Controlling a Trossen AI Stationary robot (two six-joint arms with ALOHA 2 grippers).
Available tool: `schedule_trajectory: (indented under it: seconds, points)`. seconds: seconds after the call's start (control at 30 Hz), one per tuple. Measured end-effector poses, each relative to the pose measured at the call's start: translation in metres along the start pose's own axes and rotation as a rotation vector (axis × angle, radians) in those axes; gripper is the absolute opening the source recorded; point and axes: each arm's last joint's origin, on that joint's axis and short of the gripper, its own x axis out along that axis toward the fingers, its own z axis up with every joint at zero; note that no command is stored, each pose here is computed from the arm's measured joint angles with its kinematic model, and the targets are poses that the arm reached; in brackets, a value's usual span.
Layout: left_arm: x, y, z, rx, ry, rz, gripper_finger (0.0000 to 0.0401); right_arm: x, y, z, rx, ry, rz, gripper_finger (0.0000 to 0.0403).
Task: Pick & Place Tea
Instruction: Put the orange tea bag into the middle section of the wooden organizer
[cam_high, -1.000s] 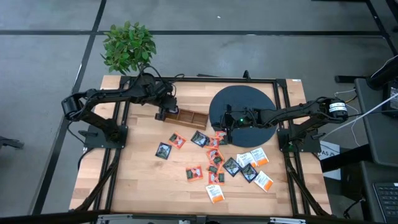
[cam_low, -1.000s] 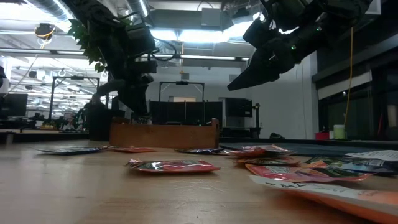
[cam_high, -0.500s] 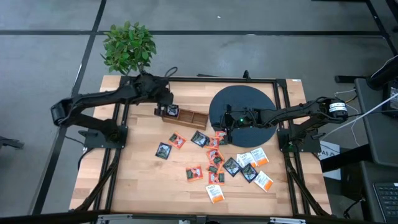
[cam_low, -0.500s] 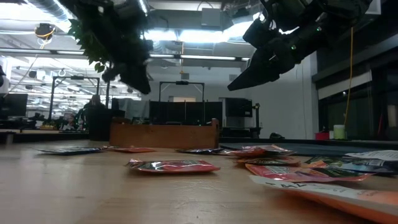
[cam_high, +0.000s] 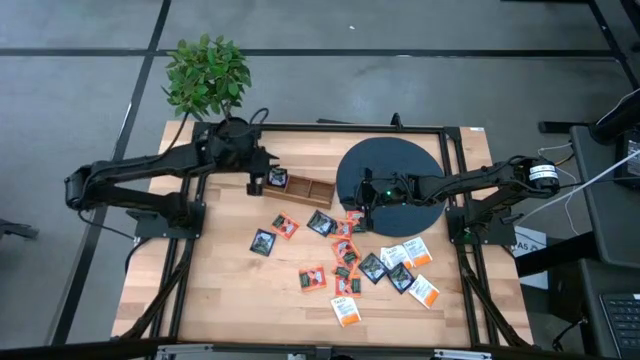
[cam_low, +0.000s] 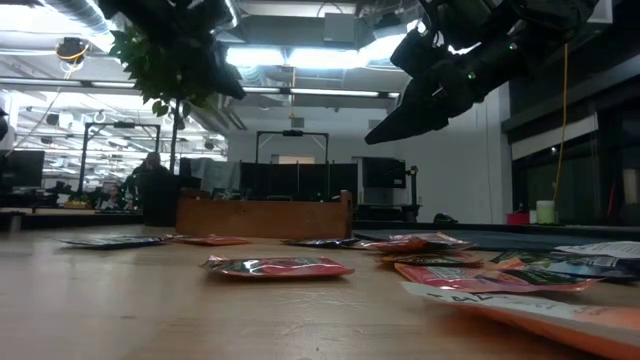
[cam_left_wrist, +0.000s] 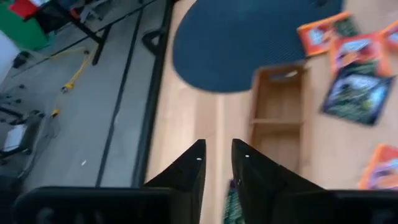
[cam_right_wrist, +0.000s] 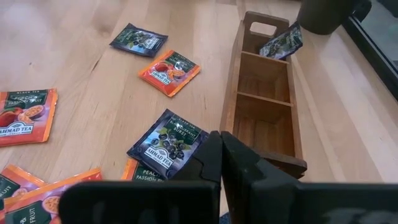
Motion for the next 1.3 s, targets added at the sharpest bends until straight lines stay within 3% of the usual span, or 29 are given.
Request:
schedule_trajectory:
  seconds: [0.23,0.37,0.67,1.03,1.3]
  points:
    - [-0.003,-0.028,0.01,-0.042,-0.027,-0.113,0.0006,0.0,-0.001,0.004,0.004,-0.023,-0.003,0.0009]
    - [-0.005,-0.044,0.013,-0.091,-0.021,-0.156,0.0003,0.0,0.002,0.013,0.019,-0.028,0.007,0.0009]
    - [-0.009,-0.074,0.024,-0.157,-0.039,-0.25,0.0002,-0.005,0.024,0.023,0.059,0.129,0.088,0.0008]
    - [0.04,-0.119,0.034,-0.119,-0.01,-0.326,0.0002,-0.013,0.071,0.025,0.059,0.181,0.201,0.0008]
    - [0.077,-0.148,0.034,-0.126,-0.016,-0.347,0.0002,-0.026,0.112,0.022,-0.003,0.174,0.16,0.0006]
